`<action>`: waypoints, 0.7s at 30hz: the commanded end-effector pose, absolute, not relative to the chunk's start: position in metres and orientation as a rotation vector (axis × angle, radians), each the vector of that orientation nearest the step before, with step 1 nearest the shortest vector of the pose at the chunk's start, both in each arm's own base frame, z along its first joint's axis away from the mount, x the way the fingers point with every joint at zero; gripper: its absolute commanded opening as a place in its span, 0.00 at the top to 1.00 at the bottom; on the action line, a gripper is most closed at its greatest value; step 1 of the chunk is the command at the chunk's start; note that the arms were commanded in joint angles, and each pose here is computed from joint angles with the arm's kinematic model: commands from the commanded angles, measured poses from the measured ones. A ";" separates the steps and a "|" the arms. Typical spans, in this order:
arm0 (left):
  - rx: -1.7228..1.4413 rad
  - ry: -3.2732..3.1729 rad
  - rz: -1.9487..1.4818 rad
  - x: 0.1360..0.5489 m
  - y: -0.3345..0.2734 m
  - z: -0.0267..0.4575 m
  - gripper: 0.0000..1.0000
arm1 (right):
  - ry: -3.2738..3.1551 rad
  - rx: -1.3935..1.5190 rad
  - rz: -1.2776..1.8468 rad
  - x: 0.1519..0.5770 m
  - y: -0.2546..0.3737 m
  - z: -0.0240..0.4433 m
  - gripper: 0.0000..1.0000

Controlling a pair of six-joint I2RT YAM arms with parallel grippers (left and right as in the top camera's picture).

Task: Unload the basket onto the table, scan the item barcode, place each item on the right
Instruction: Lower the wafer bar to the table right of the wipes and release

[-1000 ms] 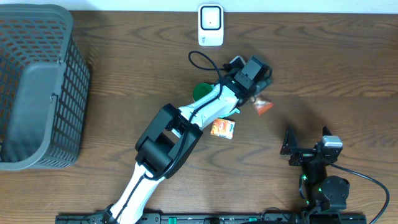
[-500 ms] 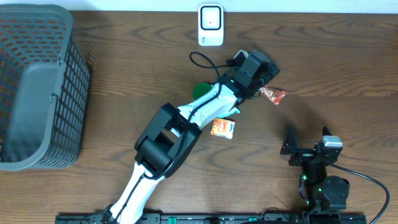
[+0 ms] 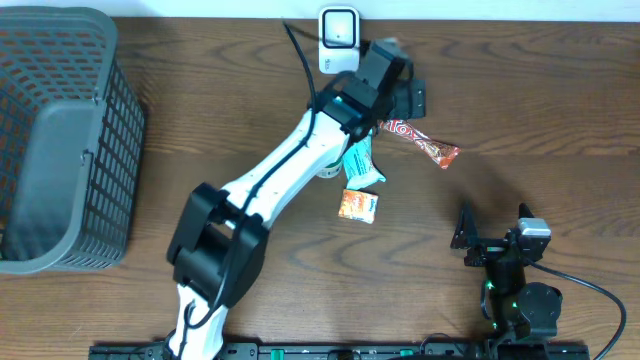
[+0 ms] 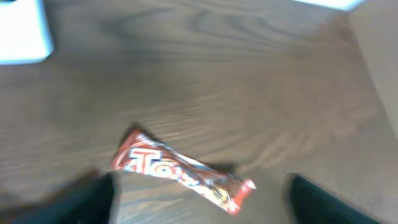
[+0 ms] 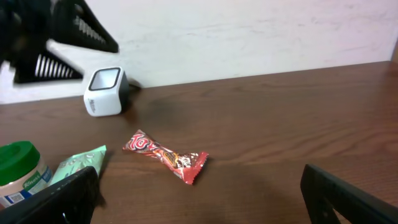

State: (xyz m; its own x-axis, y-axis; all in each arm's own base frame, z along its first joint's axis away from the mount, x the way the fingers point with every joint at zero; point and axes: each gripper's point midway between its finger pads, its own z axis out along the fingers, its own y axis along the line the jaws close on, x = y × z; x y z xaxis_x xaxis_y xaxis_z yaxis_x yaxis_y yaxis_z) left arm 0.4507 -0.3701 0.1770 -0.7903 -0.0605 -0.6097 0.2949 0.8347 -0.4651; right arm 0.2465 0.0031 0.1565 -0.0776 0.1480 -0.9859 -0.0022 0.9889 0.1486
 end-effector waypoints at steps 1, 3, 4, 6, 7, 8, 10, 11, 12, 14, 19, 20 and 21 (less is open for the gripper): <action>0.374 2.383 -0.763 0.439 -0.382 0.167 0.45 | 1.644 0.126 0.127 0.246 0.002 0.156 0.01; 0.384 2.375 -0.741 0.441 -0.380 0.166 0.62 | 1.644 0.126 0.127 0.246 0.002 0.156 0.01; 0.382 2.379 -0.735 0.442 -0.379 0.163 0.69 | 1.644 0.126 0.127 0.246 0.002 0.156 0.01; 0.377 2.402 -0.730 0.441 -0.379 0.153 0.78 | 1.644 0.126 0.126 0.246 0.002 0.156 0.01; 0.378 2.412 -0.727 0.440 -0.379 0.147 0.81 | 1.644 0.126 0.127 0.246 0.002 0.156 0.01; 0.380 2.426 -0.724 0.437 -0.380 0.139 0.89 | 1.644 0.126 0.127 0.246 0.002 0.156 0.01; 0.391 2.462 -0.710 0.434 -0.382 0.121 0.92 | 1.644 0.126 0.127 0.246 0.002 0.156 0.01; 0.394 2.474 -0.706 0.433 -0.383 0.114 0.92 | 1.644 0.126 0.127 0.246 0.002 0.156 0.01; 0.398 2.487 -0.702 0.432 -0.385 0.106 0.92 | 1.644 0.126 0.127 0.246 0.002 0.156 0.01; 0.408 2.504 -0.696 0.431 -0.389 0.090 0.92 | 1.644 0.126 0.127 0.246 0.002 0.156 0.01; 0.415 2.518 -0.691 0.433 -0.395 0.065 0.92 | 1.644 0.126 0.127 0.246 0.002 0.156 0.01; 0.415 2.520 -0.689 0.433 -0.395 0.063 0.92 | 1.644 0.126 0.127 0.246 0.002 0.156 0.01; 0.415 2.523 -0.687 0.434 -0.395 0.060 0.92 | 1.644 0.126 0.127 0.246 0.002 0.156 0.01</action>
State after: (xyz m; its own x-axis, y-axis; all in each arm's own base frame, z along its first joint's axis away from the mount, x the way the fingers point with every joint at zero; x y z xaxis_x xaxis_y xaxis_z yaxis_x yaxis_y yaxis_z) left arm 0.4320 -0.3954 0.0657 -0.8392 0.1486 -0.5230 0.3942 0.8288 -0.3971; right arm 0.2465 0.0031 0.1566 -0.0772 0.1480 -0.9860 -0.0023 0.9889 0.1486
